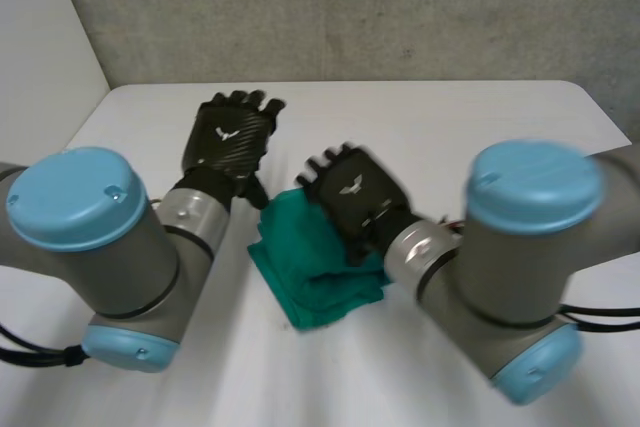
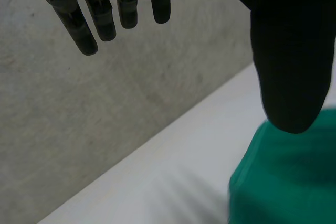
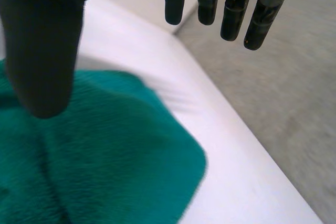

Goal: Fold the towel.

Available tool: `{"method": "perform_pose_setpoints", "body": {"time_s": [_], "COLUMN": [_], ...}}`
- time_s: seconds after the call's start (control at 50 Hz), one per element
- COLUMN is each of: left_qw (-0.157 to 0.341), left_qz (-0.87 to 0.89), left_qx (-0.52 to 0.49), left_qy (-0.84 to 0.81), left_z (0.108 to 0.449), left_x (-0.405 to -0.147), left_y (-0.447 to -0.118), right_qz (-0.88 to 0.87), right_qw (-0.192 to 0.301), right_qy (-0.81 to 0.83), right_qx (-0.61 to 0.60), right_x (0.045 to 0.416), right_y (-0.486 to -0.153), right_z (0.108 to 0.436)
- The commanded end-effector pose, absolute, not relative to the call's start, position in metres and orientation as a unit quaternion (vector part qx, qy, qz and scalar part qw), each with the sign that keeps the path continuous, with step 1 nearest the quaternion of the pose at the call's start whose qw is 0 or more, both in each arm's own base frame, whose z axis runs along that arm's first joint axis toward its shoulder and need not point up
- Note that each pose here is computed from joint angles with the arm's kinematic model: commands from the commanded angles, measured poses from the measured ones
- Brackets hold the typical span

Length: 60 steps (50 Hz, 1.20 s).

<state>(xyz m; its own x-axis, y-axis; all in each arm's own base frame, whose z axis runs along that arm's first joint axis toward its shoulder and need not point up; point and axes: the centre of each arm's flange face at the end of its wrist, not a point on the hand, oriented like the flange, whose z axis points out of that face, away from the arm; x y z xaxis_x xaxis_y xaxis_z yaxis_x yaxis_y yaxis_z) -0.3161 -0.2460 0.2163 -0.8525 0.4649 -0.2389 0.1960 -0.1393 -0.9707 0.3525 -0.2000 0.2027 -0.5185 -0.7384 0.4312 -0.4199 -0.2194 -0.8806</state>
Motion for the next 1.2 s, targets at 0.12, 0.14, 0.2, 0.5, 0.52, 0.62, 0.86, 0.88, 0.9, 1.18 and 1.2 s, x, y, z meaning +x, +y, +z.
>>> {"method": "perform_pose_setpoints", "body": {"time_s": [0.12,0.14,0.2,0.5,0.52,0.62,0.86,0.88,0.9,1.18,1.2], "left_qw": [0.184,0.176,0.139,0.063,0.062,0.061,0.068,0.077,0.077,0.120,0.124], "left_qz": [0.626,0.621,0.615,0.548,0.546,0.542,0.575,0.599,0.599,0.703,0.702], "left_qx": [-0.228,-0.226,-0.209,-0.219,-0.219,-0.222,-0.229,-0.222,-0.222,-0.131,-0.128], "left_qy": [-0.723,-0.729,-0.748,-0.805,-0.806,-0.808,-0.782,-0.766,-0.765,-0.688,-0.690], "left_z": [0.191,0.186,0.174,0.127,0.126,0.124,0.151,0.173,0.173,0.324,0.328], "left_x": [-0.363,-0.362,-0.357,-0.322,-0.321,-0.320,-0.327,-0.329,-0.329,-0.273,-0.269], "left_y": [-0.223,-0.224,-0.229,-0.205,-0.204,-0.202,-0.206,-0.208,-0.208,-0.255,-0.257], "right_qz": [-0.596,-0.595,-0.556,-0.468,-0.464,-0.451,-0.478,-0.498,-0.523,-0.724,-0.725], "right_qw": [0.179,0.179,0.181,0.179,0.179,0.176,0.161,0.159,0.160,0.055,0.049], "right_qy": [0.700,0.700,0.728,0.780,0.782,0.789,0.772,0.764,0.755,0.679,0.678], "right_qx": [-0.351,-0.351,-0.358,-0.375,-0.377,-0.378,-0.387,-0.379,-0.362,-0.109,-0.108], "right_x": [0.306,0.306,0.315,0.333,0.333,0.333,0.330,0.329,0.327,0.239,0.236], "right_y": [-0.255,-0.255,-0.267,-0.297,-0.297,-0.297,-0.296,-0.297,-0.299,-0.310,-0.309], "right_z": [0.231,0.231,0.203,0.147,0.144,0.136,0.164,0.180,0.196,0.340,0.341]}}
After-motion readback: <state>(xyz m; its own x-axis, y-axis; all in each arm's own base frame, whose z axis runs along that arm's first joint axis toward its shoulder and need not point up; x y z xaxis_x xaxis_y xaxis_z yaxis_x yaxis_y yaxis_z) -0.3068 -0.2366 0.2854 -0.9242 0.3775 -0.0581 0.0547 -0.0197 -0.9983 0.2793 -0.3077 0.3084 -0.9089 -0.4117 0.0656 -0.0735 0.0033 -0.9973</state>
